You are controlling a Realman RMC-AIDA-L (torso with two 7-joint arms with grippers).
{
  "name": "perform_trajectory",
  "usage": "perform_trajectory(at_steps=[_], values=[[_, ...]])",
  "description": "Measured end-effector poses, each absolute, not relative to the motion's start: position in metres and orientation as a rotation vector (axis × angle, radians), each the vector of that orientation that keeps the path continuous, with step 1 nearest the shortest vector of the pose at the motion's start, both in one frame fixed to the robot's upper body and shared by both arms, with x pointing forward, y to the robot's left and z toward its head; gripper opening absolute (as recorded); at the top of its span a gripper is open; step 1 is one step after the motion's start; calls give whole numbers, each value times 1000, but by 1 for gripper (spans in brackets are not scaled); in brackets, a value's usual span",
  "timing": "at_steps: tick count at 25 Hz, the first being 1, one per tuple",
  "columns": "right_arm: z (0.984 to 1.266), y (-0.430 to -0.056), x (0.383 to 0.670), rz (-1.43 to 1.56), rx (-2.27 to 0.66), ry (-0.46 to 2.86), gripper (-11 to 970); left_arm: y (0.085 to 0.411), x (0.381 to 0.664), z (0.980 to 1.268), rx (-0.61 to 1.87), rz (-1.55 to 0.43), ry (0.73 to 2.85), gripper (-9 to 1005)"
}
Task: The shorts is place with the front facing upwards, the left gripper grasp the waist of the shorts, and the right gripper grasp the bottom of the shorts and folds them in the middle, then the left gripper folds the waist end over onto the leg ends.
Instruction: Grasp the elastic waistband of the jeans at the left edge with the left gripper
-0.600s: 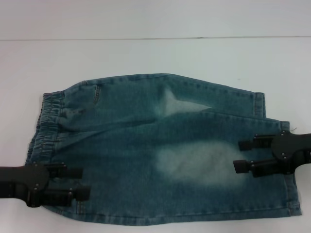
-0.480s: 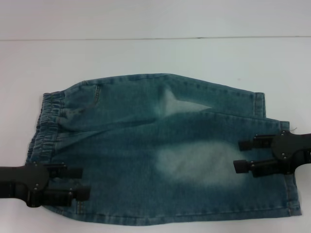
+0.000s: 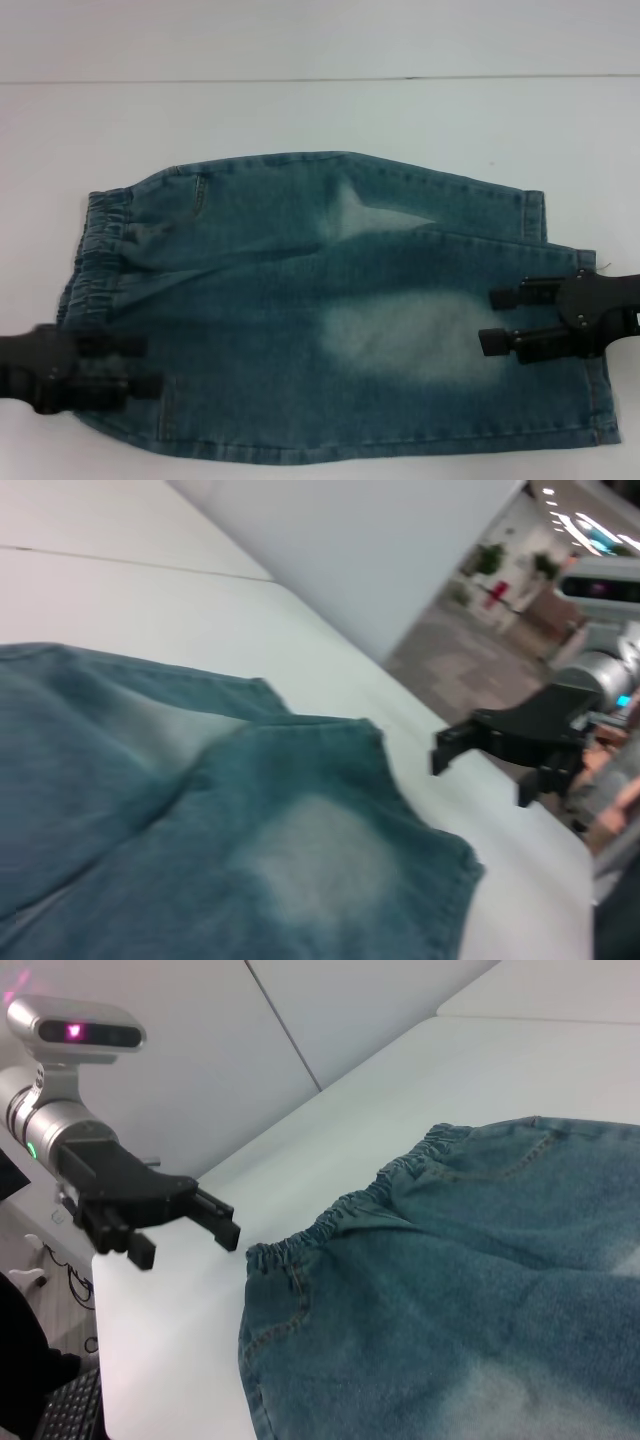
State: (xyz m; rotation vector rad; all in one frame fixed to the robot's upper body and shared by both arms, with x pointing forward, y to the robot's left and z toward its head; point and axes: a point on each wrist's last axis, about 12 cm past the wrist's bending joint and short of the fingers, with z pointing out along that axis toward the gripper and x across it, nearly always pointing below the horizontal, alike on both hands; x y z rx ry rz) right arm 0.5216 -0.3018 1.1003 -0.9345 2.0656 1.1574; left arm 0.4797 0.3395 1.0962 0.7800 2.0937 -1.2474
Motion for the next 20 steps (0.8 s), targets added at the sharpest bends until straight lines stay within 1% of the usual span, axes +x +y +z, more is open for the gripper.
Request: perform_trajectory(at_steps=[4,6,10,14,20], values=[[1100,-302,522,1157,-934,2066,870,364,476,1100,704,-1180,2145,811],[1100,-302,522,1156,-936,2064,871,380,472,1098,651,-1112,2197,809],[1099,-301,521,1161,-936,2063,871,401,465,1092,563,-1008,2289,806],[1098,-299,521,1170,-933,2062,871,408,462,1086,514,-942,2332,803],[1097,-297,522,1175,-947,2065,871,409,462,1077,485,-882,2366,799]])
